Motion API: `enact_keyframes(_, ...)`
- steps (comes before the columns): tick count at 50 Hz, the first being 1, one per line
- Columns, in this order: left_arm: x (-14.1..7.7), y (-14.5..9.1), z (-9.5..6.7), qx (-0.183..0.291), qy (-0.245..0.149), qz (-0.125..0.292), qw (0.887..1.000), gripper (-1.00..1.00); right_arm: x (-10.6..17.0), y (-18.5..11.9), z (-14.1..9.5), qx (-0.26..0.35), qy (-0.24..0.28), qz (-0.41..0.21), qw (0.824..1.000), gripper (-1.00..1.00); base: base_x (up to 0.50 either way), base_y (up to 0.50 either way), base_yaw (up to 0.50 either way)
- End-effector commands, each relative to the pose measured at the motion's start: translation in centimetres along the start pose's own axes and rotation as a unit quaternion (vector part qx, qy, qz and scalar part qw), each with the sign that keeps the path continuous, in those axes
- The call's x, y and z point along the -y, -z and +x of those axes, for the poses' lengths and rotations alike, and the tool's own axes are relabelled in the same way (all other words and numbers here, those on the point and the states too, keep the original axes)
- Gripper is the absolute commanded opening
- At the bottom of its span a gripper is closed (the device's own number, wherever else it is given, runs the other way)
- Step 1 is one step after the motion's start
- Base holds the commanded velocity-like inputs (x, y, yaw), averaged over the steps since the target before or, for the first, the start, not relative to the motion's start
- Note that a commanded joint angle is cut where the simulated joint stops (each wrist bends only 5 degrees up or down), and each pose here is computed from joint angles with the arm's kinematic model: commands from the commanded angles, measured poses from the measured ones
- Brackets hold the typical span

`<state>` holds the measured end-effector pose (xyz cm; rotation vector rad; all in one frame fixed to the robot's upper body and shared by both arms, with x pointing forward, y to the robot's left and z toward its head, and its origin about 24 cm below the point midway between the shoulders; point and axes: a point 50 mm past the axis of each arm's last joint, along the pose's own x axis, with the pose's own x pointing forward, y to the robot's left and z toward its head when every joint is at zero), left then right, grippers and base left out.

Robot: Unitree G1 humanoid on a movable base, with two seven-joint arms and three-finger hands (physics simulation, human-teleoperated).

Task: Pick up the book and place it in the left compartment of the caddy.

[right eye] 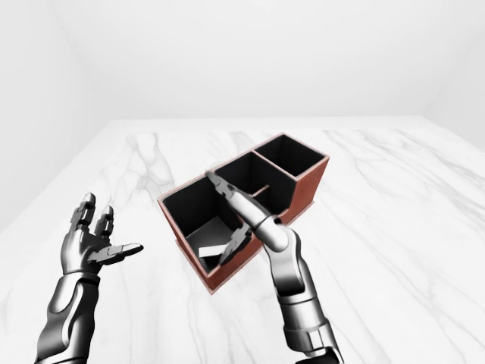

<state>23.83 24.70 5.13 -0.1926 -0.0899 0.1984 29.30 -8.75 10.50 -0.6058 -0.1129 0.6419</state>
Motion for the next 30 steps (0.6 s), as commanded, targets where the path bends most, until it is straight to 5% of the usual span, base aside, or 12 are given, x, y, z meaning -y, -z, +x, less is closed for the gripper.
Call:
enact_keyframes(1,0.1,0.0,-0.1,0.000,0.003,0.000,1.000,1.00,2.8,-5.2,-1.8,0.100,0.051,-0.064,0.992,1.00,0.00,0.00,0.00)
enact_keyframes(30,0.2,-0.6,-0.3,0.005,0.006,0.000,1.000,1.00,4.1,-11.7,-7.0,0.212,0.118,-0.196,0.950,1.00,0.00,0.00,0.00)
